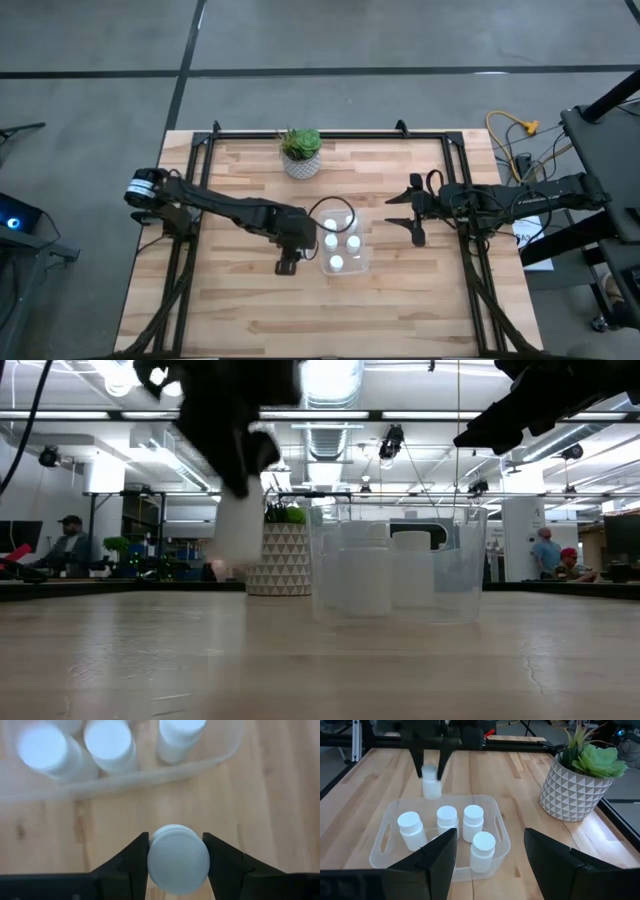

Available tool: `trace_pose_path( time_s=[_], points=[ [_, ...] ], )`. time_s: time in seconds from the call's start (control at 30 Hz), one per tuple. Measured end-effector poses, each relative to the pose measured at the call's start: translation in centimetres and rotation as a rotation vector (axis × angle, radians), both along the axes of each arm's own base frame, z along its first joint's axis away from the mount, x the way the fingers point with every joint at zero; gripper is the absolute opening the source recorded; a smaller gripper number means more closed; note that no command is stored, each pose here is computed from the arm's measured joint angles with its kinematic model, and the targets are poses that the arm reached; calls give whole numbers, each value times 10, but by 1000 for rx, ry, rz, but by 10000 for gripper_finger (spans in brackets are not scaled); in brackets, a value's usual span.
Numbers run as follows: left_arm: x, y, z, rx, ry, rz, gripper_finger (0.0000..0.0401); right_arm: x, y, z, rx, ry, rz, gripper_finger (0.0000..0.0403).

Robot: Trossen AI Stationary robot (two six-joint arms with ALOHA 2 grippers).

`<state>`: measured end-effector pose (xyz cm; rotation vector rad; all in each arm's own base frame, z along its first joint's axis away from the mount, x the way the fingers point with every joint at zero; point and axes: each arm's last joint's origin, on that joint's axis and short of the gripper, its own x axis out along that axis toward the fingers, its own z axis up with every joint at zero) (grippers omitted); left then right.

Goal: Pick and place pill bottles into a basket
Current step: Put the white medicine bottle into the transparent bin

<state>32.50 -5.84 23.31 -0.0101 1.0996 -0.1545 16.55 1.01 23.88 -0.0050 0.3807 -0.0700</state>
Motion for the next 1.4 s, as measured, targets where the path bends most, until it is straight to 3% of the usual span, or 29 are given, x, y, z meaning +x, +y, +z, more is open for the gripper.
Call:
trace_pose_path(
  time_s=[0.27,0.4,0.9,1.1,1.2,1.4],
  points=[
    [14,-2,77,33,-140,-83,141,0,0,0,-23,1,1,219],
    [19,-3,101,50,-227,-124,141,0,0,0,-27,0,2,219],
    [85,-9,80,141,-219,-279,141,-7,-1,6,-40,-33,5,219],
    [97,-8,79,144,-239,-295,141,-16,-2,6,-46,-59,13,219],
    [99,-6,75,150,-236,-306,141,-22,0,-1,-41,-99,81,215],
    [102,-4,73,144,-255,-302,141,-35,2,-23,-11,-204,195,177]
  ],
)
